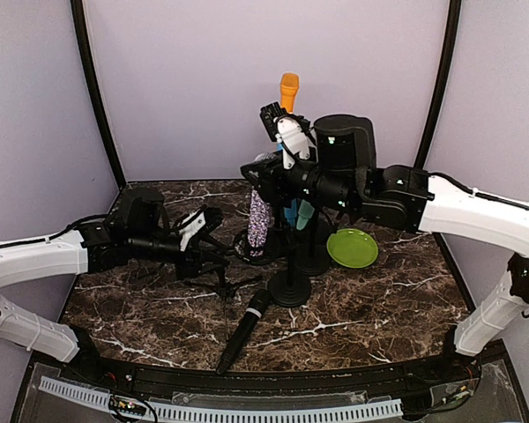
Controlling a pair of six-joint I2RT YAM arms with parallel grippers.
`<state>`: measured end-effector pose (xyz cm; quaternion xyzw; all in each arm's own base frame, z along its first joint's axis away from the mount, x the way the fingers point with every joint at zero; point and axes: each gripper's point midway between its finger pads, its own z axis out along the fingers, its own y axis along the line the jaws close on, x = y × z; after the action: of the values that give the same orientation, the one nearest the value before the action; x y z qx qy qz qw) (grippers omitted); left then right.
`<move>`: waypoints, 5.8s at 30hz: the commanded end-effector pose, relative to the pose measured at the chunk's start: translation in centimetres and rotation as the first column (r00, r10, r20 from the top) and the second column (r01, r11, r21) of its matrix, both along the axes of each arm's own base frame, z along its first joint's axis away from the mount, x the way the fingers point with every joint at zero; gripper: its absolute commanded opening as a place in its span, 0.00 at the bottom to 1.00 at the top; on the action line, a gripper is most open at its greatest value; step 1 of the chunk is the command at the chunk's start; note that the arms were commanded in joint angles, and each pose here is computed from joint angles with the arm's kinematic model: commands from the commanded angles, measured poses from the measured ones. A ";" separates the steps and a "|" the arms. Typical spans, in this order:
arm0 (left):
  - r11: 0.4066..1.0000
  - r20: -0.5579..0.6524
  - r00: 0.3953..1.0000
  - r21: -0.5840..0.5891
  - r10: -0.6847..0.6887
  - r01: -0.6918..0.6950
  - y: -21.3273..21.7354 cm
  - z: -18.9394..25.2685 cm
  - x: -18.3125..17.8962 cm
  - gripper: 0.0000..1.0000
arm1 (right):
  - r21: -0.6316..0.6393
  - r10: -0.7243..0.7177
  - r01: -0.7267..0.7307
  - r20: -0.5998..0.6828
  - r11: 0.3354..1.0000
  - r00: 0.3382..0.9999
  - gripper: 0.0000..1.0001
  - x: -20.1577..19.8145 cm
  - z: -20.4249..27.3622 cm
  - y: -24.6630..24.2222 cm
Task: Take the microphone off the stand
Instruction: Remove the microphone from the microphone stand, then place the microphone stand at the center of the board, then place the microphone at the center of the board, then pick up the microphone stand with the microphone from the center of the board.
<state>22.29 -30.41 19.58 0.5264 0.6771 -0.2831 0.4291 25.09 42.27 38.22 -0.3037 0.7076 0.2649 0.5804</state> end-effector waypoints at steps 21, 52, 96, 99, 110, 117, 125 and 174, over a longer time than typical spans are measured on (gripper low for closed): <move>0.982 0.064 0.990 -0.149 0.125 -0.114 0.6 5.2 1.2 0.64 | 0.319 0.011 -0.020 0.030 0.948 0.999 0.22 -5.1 9.3 -9.8; 0.802 -0.080 0.826 -0.204 0.558 -0.562 8.4 7.7 11.4 0.99 | 0.381 0.027 0.327 -0.686 0.865 0.727 0.22 -5.5 -17.5 -13.6; 0.810 -0.024 0.825 -0.176 0.564 -0.559 9.2 7.2 10.8 0.96 | 0.163 -0.032 0.442 -0.915 0.882 0.403 0.81 -5.5 -30.6 -7.1; 0.809 -0.023 0.824 -0.176 0.566 -0.560 9.2 7.2 10.8 0.96 | 0.151 -0.062 0.455 -0.906 0.877 0.420 0.84 -5.3 -30.3 -7.8; 0.798 -0.014 0.813 -0.183 0.583 -0.575 9.6 7.7 10.9 0.95 | 0.094 -0.213 0.507 -0.830 0.857 0.515 0.90 -3.2 -28.1 -11.0; 0.767 0.017 0.783 -0.213 0.622 -0.605 10.6 8.6 10.9 0.95 | 0.127 -0.312 0.518 -0.669 0.846 0.674 0.97 0.2 -21.5 -16.2; 0.773 0.067 0.780 -0.210 0.622 -0.598 10.9 9.1 10.9 0.93 | 0.165 -0.203 0.288 -0.398 0.943 0.895 0.99 4.3 -13.0 -17.1; 0.939 0.096 0.946 -0.184 0.310 -0.290 1.8 9.0 7.7 0.86 | 0.188 -0.015 0.039 -0.127 0.981 0.992 0.38 11.4 -14.9 -11.8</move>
<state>29.97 -28.74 28.89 0.3913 0.6982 -0.2443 0.5474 35.81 29.60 19.68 -0.2320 0.7593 0.3268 0.5126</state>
